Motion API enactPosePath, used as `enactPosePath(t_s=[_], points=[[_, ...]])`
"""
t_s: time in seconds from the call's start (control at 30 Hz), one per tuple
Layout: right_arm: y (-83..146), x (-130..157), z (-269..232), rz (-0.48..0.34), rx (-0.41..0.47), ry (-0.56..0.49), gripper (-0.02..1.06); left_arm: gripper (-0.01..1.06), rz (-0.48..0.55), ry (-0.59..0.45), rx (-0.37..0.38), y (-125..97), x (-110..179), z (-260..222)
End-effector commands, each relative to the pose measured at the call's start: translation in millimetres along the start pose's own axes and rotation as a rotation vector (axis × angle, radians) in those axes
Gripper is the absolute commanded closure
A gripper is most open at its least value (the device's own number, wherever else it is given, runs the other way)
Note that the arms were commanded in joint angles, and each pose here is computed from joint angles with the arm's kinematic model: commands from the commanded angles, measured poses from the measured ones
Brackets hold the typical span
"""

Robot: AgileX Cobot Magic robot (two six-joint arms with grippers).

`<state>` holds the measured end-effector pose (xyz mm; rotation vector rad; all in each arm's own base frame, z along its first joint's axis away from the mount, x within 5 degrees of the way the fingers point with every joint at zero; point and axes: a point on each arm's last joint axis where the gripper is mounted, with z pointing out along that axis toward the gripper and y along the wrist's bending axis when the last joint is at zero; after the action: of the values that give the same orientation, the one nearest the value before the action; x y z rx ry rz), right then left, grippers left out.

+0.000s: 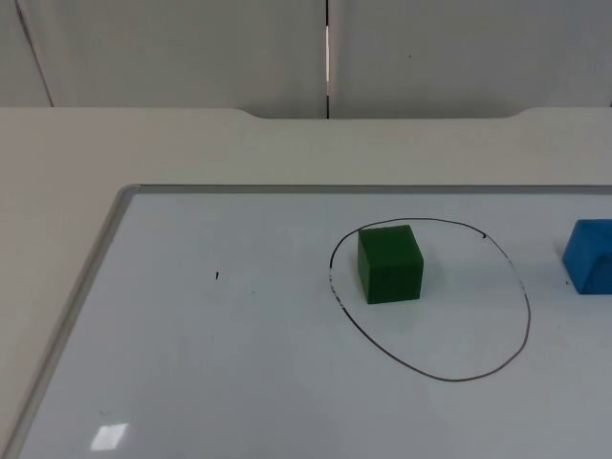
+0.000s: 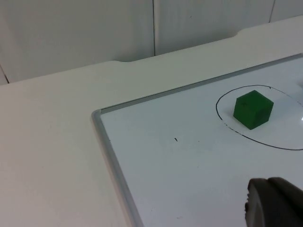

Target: Push the two cubes into the marked area.

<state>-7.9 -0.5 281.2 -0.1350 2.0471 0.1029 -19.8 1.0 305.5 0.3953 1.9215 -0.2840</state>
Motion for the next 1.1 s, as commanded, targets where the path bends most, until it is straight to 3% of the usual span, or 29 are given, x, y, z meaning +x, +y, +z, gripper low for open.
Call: enactPosePath(t_s=[0.0, 0.3, 0.5, 0.63, 0.77, 0.93, 1.07], points=[[-1, 0, 1, -0.003, 0.012, -0.008, -0.01, 1.05, -0.003, 0.009, -0.009, 1, 2, 1], [-1, 0, 1, -0.003, 0.012, -0.008, -0.01, 1.05, 0.000, 0.023, -0.014, 1, 4, 3], [-1, 0, 1, 0.001, 0.012, -0.010, -0.01, 1.05, -0.017, 0.109, -0.007, 2, 23, 24], [-1, -3, -2, -0.002, 0.017, -0.029, -0.01, 1.05, -0.027, 0.111, -0.011, 2, 23, 24], [0, -17, -2, 0.000, 0.012, -0.064, 0.00, 1.05, -0.026, 0.111, -0.012, 2, 23, 24], [0, -35, 14, 0.003, 0.013, 0.019, 0.01, 1.05, -0.026, 0.111, -0.019, 3, 23, 24], [-1, -50, 41, 0.034, 0.016, 0.147, 0.13, 1.05, -0.019, 0.112, -0.030, 4, 23, 24]])
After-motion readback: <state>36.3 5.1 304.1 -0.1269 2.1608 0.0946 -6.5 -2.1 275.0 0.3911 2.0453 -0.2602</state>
